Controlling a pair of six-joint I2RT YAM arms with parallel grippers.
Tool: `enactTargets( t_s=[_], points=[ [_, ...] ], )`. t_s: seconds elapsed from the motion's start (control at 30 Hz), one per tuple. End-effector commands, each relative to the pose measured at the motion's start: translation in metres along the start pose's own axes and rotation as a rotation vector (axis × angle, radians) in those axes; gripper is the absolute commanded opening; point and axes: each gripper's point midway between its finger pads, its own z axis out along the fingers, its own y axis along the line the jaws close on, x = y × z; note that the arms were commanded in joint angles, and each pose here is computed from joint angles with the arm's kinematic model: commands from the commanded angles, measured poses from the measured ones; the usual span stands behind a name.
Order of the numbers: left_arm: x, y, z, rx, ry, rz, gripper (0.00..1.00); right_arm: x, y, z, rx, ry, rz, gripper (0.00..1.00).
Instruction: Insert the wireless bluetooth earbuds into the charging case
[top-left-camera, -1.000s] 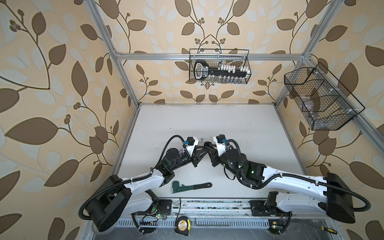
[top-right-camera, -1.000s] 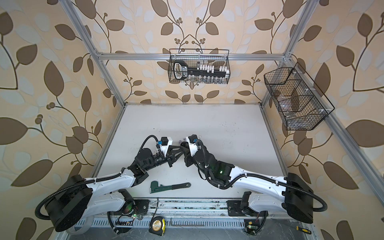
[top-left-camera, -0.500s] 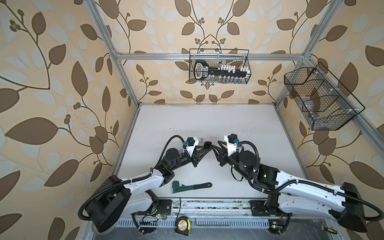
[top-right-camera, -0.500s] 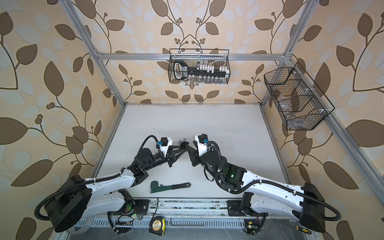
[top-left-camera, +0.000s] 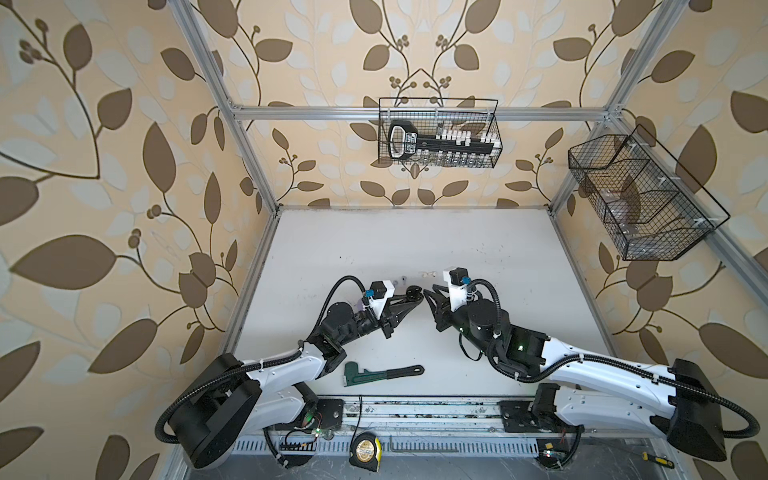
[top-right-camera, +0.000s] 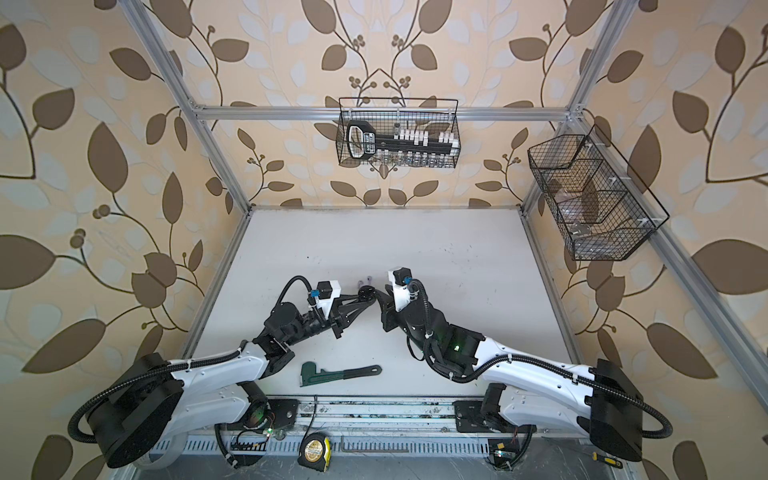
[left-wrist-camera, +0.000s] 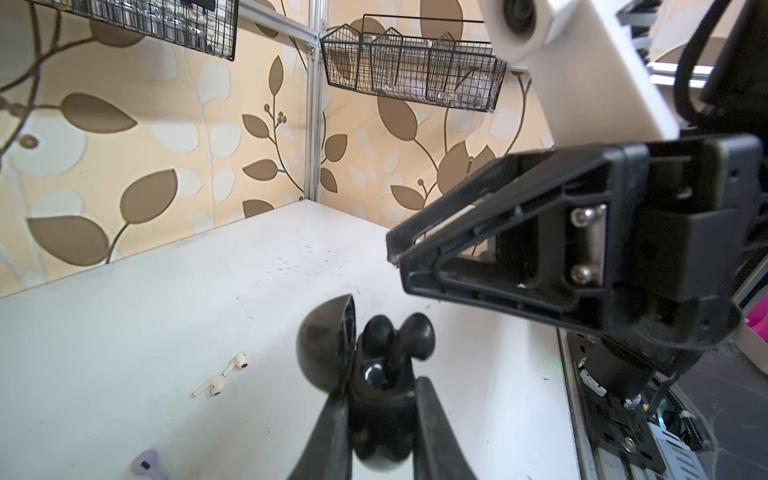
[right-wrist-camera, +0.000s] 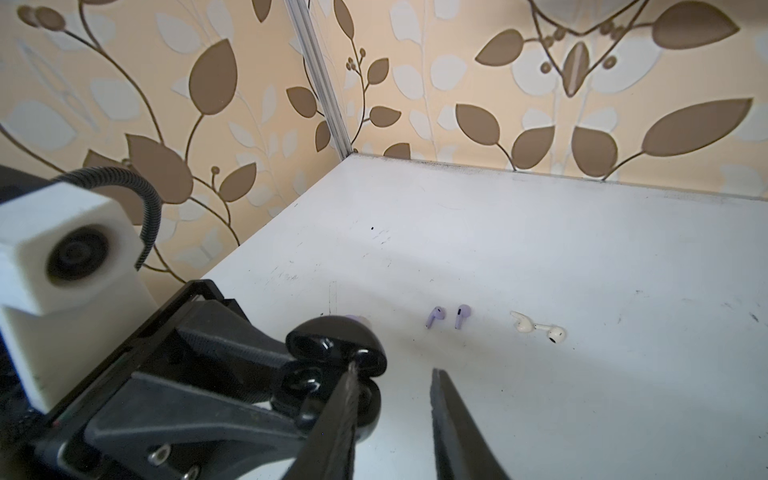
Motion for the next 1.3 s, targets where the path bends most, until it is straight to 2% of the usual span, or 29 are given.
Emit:
enactTargets(
  t_s=[0.0, 0.57, 0.8, 1.27],
  points=[
    [-0.025, -0.003, -0.006, -0.001, -0.098, 0.068, 0.00, 0.000, 0.005, 0.003, -0.009, 0.007, -0.003, 0.31],
    [-0.025, -0.003, -0.006, 0.000, -0.091, 0.068, 0.00, 0.004, 0.026, 0.004, -0.077, 0.022, -0.035, 0.30],
    [-0.024, -0.004, -0.005, 0.004, -0.091, 0.070, 0.00, 0.006, 0.028, 0.007, -0.074, 0.035, -0.043, 0.42],
    [-0.022, -0.009, -0.003, 0.038, -0.072, 0.084, 0.00, 0.004, 0.024, 0.009, -0.038, 0.044, -0.047, 0.53]
  ],
)
